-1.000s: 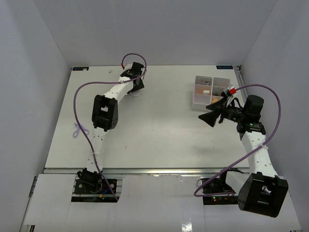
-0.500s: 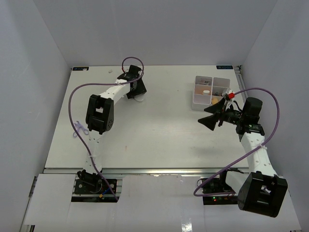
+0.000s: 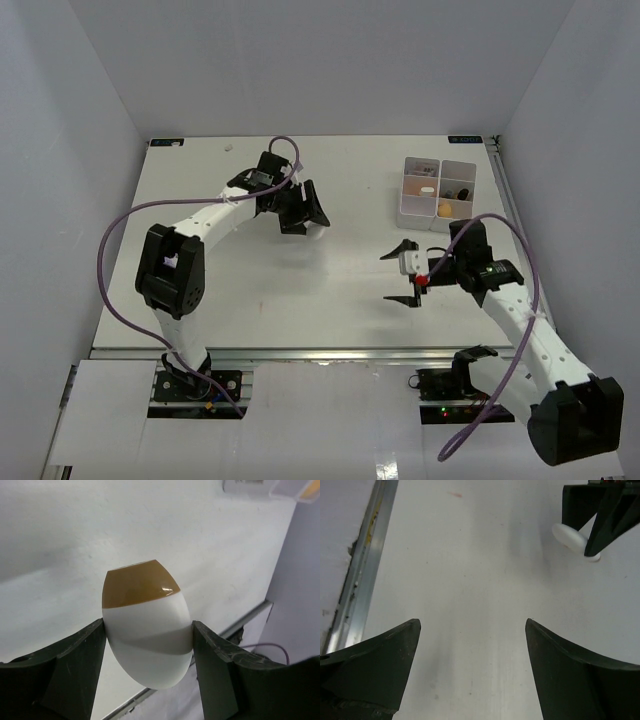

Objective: Organize the makeup

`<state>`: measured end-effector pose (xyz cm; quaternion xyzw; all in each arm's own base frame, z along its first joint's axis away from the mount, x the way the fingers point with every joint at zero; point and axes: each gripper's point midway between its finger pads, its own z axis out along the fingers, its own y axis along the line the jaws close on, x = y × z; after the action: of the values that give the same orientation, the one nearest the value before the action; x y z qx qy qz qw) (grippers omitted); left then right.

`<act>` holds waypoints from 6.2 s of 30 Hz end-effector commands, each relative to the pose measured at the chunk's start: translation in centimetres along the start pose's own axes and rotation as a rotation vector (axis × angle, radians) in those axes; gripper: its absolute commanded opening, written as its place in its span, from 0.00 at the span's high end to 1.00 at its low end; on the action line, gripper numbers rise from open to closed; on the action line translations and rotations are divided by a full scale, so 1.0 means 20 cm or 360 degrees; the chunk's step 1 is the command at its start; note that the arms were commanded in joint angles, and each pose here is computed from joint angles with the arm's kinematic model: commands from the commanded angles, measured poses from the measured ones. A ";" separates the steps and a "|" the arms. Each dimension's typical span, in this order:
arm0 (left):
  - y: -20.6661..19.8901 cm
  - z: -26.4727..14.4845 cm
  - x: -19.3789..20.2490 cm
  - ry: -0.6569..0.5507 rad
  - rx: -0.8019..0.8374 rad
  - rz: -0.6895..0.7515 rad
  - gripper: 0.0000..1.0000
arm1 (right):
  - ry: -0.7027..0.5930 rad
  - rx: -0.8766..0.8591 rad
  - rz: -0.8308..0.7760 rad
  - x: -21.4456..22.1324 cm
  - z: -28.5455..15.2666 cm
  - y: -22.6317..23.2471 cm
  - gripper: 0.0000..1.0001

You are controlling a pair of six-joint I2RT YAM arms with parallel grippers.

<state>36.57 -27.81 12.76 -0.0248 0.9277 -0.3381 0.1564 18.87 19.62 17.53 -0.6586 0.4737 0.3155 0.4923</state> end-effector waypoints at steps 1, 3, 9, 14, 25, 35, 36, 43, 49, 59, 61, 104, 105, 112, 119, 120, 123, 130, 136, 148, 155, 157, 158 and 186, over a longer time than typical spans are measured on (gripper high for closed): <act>-0.22 -0.09 0.22 0.0192 0.0275 0.0103 0.76 | 0.0182 -0.0103 -0.0893 -0.03 -0.02 0.02 0.09; -0.26 -0.07 0.30 0.0249 0.0291 0.0124 0.76 | 0.0179 -0.0122 -0.0916 -0.07 -0.03 -0.01 0.13; -0.38 0.00 0.46 0.0354 0.0286 0.0157 0.76 | 0.0162 -0.0122 -0.1005 -0.15 -0.01 -0.07 0.14; -0.47 0.06 0.52 0.0412 0.0300 0.0151 0.77 | 0.0230 -0.0142 -0.1059 -0.09 0.03 -0.04 0.15; -0.60 0.18 0.58 0.0468 0.0283 0.0134 0.78 | 0.0340 -0.0220 -0.1090 -0.02 0.11 0.02 0.18; -0.67 0.20 0.63 0.0500 0.0288 0.0167 0.78 | 0.0546 -0.0229 -0.1082 0.10 0.14 -0.04 0.33; -0.68 0.20 0.64 0.0501 0.0290 0.0170 0.78 | 0.0567 -0.0237 -0.1081 0.11 0.14 -0.04 0.35; -0.67 0.18 0.65 0.0505 0.0277 0.0175 0.78 | 0.0740 -0.0220 -0.1105 0.20 0.15 -0.08 0.47; -0.66 0.19 0.66 0.0506 0.0266 0.0184 0.78 | 0.0862 -0.0241 -0.1153 0.27 0.14 -0.09 0.52; -0.63 0.19 0.66 0.0502 0.0240 0.0189 0.78 | 0.0982 -0.0199 -0.1215 0.30 0.14 -0.13 0.60; -0.63 0.19 0.66 0.0497 0.0232 0.0193 0.78 | 0.0993 -0.0185 -0.1219 0.30 0.14 -0.15 0.62; -0.66 -0.06 0.13 -0.0097 0.0176 0.0446 0.06 | 0.0694 -0.0240 -0.0862 0.21 0.13 0.13 0.92; -0.67 -0.08 0.12 -0.0121 0.0182 0.0463 0.06 | 0.0699 -0.0230 -0.0835 0.21 0.13 0.13 0.92; -0.44 -0.32 0.02 -0.0426 0.0126 0.0537 0.02 | 0.0667 0.0068 -0.0566 0.18 0.04 -0.09 0.92; -0.12 -0.63 0.15 -0.0783 0.0121 0.0755 0.02 | 0.0471 0.0492 -0.0110 0.15 -0.18 -0.56 0.92; -0.09 -0.63 0.18 -0.0799 0.0116 0.0795 0.02 | 0.0428 0.0527 -0.0051 0.13 -0.19 -0.61 0.92; -0.06 -0.74 0.23 -0.0921 0.0124 0.0895 0.02 | 0.0351 0.0659 0.0065 0.13 -0.22 -0.76 0.92; 0.01 -0.86 0.30 -0.1064 0.0077 0.0947 0.02 | 0.0201 0.0995 0.0100 0.03 -0.36 -1.11 0.92; 0.01 -0.90 0.31 -0.1110 0.0087 0.0944 0.02 | 0.0203 0.1137 0.0107 0.07 -0.49 -1.30 0.92; 0.02 -0.88 0.31 -0.1077 0.0086 0.0932 0.02 | 0.0172 0.1166 0.0280 0.26 -0.52 -1.36 0.92; 0.02 -0.87 0.31 -0.1069 0.0083 0.0927 0.02 | 0.0196 0.1152 0.0345 0.36 -0.50 -1.35 0.92; 0.02 -0.86 0.31 -0.1065 0.0082 0.0927 0.02 | 0.0211 0.1158 0.0351 0.38 -0.50 -1.36 0.92; 0.02 -0.86 0.31 -0.1061 0.0083 0.0928 0.02 | 0.0220 0.1160 0.0352 0.39 -0.50 -1.36 0.92; 0.08 -0.80 0.31 -0.1011 0.0021 0.0863 0.02 | 0.0223 0.1173 0.0437 0.43 -0.49 -1.38 0.36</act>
<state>25.52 -17.75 22.20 0.1286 0.7989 -0.2713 0.5212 47.33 8.91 17.74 -0.3817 0.7100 0.1482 0.5730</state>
